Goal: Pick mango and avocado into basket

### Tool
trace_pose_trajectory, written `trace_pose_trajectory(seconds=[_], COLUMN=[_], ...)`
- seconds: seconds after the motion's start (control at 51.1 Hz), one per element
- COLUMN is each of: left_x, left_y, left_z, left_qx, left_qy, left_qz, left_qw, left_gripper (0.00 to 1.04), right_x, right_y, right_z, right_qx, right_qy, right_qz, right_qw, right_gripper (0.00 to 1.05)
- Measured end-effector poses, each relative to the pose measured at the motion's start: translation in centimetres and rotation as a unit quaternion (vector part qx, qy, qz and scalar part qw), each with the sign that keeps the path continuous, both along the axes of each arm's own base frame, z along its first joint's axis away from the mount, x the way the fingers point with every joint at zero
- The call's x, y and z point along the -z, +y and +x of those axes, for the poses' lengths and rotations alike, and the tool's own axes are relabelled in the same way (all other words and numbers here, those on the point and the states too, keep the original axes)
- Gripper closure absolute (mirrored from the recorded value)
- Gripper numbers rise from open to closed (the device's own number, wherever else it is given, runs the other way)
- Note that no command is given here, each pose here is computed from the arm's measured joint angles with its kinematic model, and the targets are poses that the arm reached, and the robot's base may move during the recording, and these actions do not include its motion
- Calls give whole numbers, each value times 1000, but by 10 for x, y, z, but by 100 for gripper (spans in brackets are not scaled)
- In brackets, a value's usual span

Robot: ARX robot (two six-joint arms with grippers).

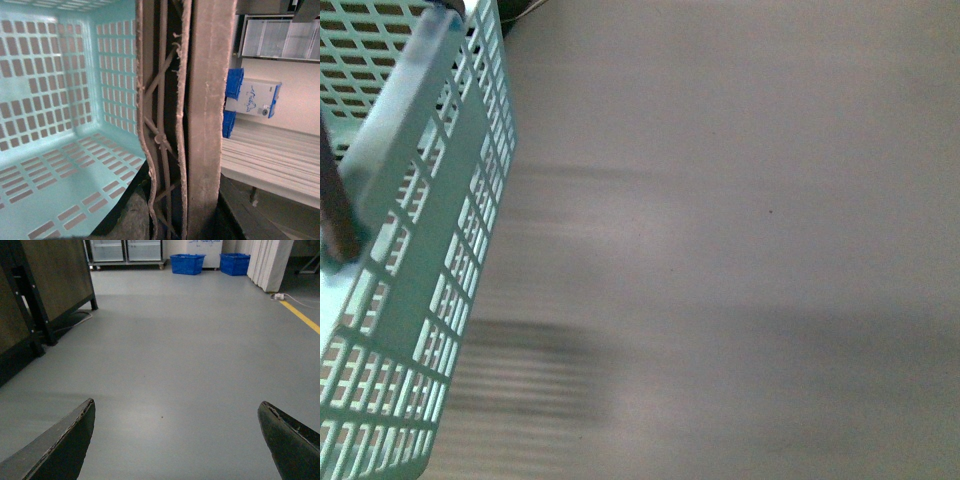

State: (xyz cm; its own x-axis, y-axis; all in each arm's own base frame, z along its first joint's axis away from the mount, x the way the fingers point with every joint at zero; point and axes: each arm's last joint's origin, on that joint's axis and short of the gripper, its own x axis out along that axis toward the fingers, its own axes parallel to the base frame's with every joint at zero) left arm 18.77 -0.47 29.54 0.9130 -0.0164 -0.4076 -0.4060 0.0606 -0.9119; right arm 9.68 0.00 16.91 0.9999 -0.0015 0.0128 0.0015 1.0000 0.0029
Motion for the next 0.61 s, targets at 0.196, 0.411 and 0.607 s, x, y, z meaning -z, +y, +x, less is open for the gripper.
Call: trace_pose_trajectory(seconds=[0.196, 0.411, 0.607], left_x=[-20, -19, -19], left_y=[-1, -1, -1], left_z=[-19, -17, -17], left_qx=[-1, -2, -1], left_qy=[-27, -22, -20], left_qz=[-13, -11, -11], left_qw=[1000, 1000, 1000], left_gripper=[84, 84, 84], right_x=[0, 0, 0], right_y=[0, 0, 0], right_z=[0, 0, 0], right_qx=[-1, -1, -1], right_qy=[0, 0, 0], right_qz=[0, 0, 0], right_qw=[1000, 1000, 1000], right_gripper=[9, 9, 9])
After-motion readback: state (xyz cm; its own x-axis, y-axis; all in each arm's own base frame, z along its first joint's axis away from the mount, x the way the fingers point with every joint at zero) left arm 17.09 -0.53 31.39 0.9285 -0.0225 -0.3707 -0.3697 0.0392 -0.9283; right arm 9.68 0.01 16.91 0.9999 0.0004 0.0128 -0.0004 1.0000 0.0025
